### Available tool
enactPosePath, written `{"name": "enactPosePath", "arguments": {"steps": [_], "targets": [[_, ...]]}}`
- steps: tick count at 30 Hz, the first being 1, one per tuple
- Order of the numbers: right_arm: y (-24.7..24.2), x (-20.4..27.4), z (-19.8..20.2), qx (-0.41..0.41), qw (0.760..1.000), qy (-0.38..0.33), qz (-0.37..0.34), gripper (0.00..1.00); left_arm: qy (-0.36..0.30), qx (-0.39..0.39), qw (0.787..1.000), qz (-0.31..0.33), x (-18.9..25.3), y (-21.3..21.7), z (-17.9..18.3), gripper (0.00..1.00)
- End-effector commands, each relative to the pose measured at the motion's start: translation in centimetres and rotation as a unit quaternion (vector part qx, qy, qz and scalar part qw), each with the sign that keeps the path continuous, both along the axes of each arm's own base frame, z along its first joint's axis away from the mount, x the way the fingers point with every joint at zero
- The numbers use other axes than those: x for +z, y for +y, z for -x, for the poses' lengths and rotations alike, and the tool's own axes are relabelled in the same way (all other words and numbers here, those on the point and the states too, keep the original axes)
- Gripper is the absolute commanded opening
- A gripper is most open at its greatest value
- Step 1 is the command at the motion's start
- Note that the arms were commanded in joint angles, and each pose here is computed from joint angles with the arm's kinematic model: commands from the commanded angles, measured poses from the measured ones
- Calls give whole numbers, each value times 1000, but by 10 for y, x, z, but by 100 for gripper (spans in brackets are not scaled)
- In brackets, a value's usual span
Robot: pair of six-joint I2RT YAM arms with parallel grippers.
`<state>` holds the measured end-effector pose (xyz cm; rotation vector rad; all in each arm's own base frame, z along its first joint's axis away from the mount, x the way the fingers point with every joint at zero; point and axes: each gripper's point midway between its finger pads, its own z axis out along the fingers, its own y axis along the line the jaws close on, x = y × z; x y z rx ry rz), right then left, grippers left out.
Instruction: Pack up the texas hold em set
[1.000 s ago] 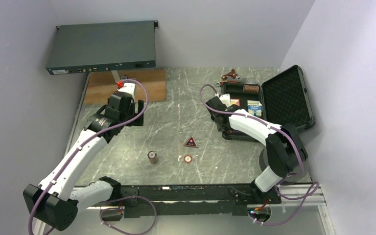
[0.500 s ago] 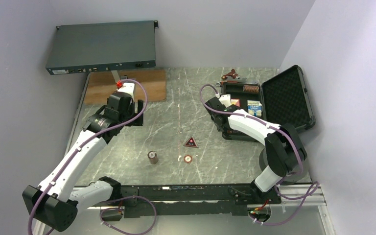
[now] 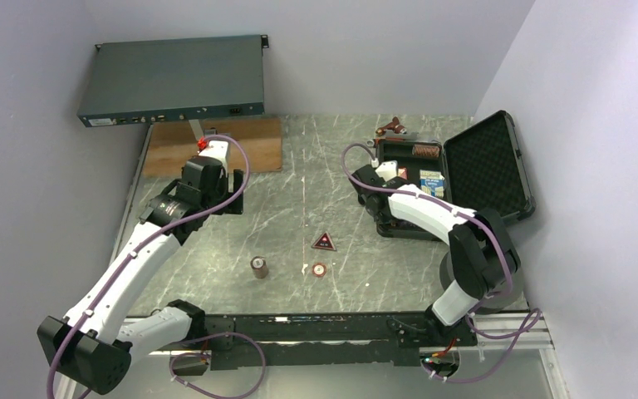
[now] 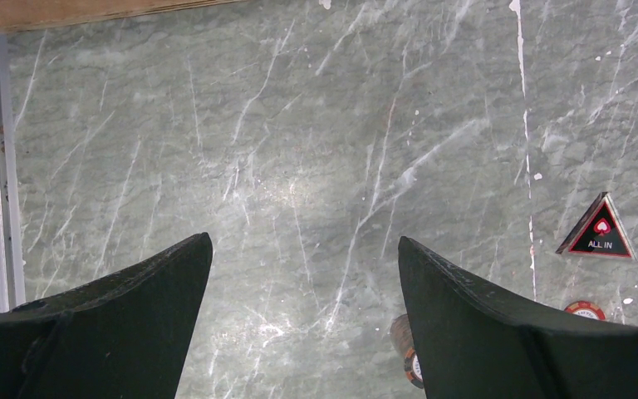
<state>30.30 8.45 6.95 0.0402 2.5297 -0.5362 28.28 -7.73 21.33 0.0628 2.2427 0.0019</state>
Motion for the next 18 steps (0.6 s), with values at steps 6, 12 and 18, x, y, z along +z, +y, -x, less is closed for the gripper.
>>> {"name": "enactPosePath", "arguments": {"steps": [6, 12, 18], "targets": [[-27, 30, 5, -28, 999, -24, 34, 39, -22, -6, 1000, 7, 9, -1, -2, 88], [-29, 34, 5, -37, 999, -32, 13, 44, -21, -8, 1000, 9, 9, -2, -2, 88], [-6, 56, -4, -6, 996, -69, -63, 51, -21, -8, 1000, 9, 9, -2, -2, 88]]}}
